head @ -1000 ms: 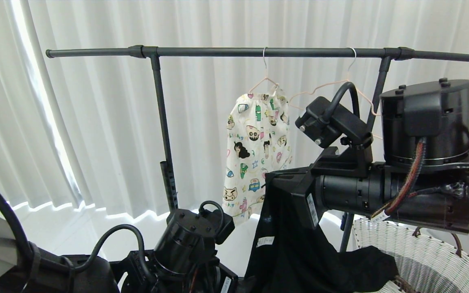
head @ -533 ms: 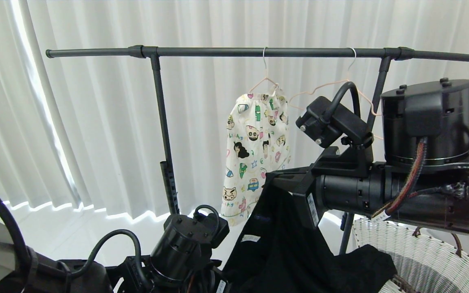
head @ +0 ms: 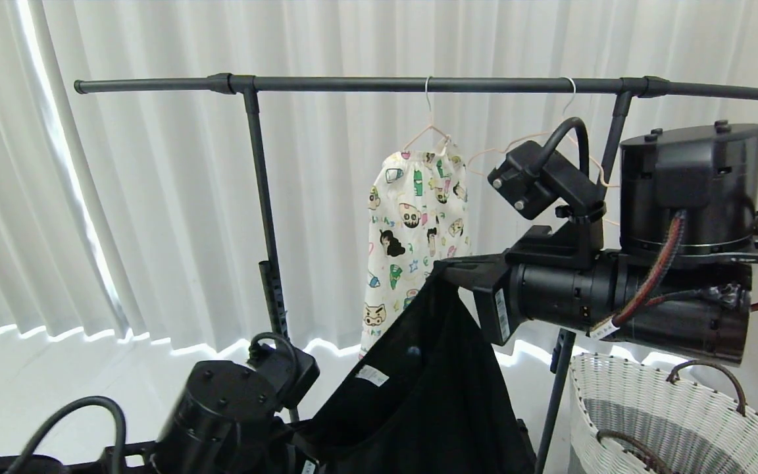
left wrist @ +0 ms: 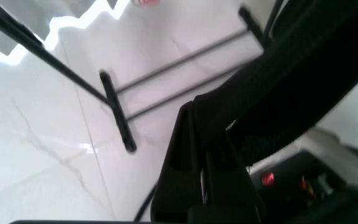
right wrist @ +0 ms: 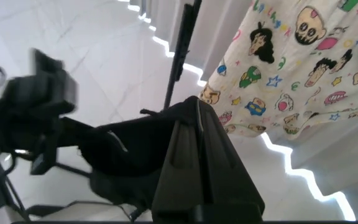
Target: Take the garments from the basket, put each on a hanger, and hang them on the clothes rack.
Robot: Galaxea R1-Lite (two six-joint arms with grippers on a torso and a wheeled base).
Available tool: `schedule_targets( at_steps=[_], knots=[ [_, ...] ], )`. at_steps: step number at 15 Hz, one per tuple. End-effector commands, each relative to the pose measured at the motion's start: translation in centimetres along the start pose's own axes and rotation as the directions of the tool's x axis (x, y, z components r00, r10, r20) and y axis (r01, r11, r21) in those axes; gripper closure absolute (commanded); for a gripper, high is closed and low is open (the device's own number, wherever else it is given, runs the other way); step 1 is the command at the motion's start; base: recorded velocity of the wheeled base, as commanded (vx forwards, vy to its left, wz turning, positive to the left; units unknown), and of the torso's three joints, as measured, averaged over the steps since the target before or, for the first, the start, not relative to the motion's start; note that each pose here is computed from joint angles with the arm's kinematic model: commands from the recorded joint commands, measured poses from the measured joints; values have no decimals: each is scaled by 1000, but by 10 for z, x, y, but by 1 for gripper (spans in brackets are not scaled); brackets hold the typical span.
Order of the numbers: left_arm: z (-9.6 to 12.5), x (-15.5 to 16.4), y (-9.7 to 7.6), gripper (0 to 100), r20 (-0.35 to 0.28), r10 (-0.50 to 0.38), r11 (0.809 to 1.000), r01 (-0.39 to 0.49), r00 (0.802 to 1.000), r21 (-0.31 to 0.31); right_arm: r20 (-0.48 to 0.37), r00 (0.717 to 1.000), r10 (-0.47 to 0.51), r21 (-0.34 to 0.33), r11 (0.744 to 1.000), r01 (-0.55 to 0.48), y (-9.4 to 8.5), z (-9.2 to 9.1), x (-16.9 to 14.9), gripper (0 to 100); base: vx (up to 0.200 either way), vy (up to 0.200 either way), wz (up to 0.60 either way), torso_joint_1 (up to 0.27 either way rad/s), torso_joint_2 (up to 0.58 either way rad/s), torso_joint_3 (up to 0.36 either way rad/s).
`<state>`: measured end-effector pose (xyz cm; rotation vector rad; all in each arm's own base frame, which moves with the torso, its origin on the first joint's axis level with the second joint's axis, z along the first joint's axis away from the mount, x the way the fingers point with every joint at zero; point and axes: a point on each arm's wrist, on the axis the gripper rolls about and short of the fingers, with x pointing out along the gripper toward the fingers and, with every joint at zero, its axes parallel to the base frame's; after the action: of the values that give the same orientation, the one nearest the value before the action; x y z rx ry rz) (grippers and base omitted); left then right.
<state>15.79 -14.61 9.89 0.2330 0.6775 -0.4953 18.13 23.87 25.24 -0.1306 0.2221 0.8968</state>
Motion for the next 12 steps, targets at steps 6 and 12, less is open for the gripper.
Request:
schedule_targets(
  at_steps=[6,12],
  knots=[
    [110,-141,29,100,210,-44,998,50,977,-25,12,985,-172,7,985,172,-16,-1,-26,100,0,0,0,0,0,0],
    [175,-184,30,100,320,-94,987,47,943,154,32,980,-196,-22,980,197,-26,29,-94,100,0,0,0,0,0,0]
  ],
)
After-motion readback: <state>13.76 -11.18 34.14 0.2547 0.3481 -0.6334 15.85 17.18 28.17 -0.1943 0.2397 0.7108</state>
